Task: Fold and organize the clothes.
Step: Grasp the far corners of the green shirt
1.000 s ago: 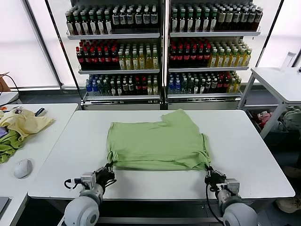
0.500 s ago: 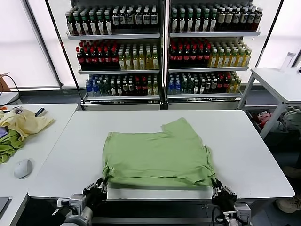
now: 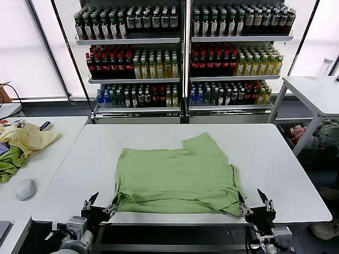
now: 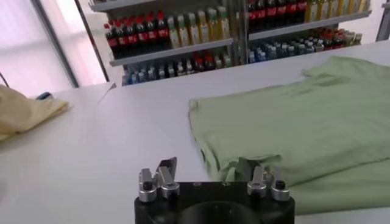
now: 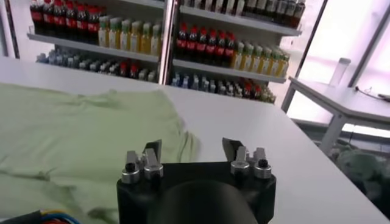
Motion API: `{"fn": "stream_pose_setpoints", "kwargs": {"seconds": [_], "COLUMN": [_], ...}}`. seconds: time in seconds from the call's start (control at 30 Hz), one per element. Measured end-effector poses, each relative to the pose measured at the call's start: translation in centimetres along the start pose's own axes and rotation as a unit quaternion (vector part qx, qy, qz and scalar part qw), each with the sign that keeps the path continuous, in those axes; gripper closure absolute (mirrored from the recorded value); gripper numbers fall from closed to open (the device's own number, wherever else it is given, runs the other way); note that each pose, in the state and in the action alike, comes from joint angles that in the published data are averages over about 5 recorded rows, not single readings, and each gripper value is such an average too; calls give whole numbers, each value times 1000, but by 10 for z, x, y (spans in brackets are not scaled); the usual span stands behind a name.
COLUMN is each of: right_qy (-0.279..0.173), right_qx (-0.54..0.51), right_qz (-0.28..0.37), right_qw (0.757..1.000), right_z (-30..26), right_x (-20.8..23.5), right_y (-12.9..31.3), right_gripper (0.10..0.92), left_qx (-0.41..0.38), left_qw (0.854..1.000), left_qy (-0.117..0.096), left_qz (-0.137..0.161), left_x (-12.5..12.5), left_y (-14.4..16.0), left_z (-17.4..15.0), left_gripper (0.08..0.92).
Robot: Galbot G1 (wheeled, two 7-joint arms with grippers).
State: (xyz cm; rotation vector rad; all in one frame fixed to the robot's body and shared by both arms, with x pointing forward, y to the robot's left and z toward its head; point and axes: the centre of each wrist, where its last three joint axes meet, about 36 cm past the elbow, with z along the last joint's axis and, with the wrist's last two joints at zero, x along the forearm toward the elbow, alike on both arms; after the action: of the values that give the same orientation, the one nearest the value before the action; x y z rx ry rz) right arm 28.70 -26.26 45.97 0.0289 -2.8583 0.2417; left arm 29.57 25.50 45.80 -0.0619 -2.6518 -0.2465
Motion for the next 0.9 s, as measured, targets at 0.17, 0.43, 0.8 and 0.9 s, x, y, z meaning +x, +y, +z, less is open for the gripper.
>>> {"fn": "stream_pose_setpoints", "kwargs": {"seconds": [0.17, 0.43, 0.8, 0.9], "right_qy": [-9, -5, 11, 20], "right_qx": [-13, -28, -42, -44], "right_qz": [-10, -29, -44, -44], "right_qw": [1000, 999, 998, 998], "right_z": [-8, -19, -36, -37], "right_x": [-33, -97, -191, -213], "right_y": [6, 17, 24, 25], "right_gripper": [201, 200, 200, 200], "left_qx": [-2, 4, 1, 1], "left_qw": [1000, 1000, 1000, 1000], "left_qy": [-13, -23, -12, -7], "left_qz": [1, 3, -4, -6], "left_x": [-21, -69, -145, -164], "left_y": [4, 8, 4, 2], "left_z": [-7, -21, -38, -43], "left_gripper": [180, 177, 177, 177]}}
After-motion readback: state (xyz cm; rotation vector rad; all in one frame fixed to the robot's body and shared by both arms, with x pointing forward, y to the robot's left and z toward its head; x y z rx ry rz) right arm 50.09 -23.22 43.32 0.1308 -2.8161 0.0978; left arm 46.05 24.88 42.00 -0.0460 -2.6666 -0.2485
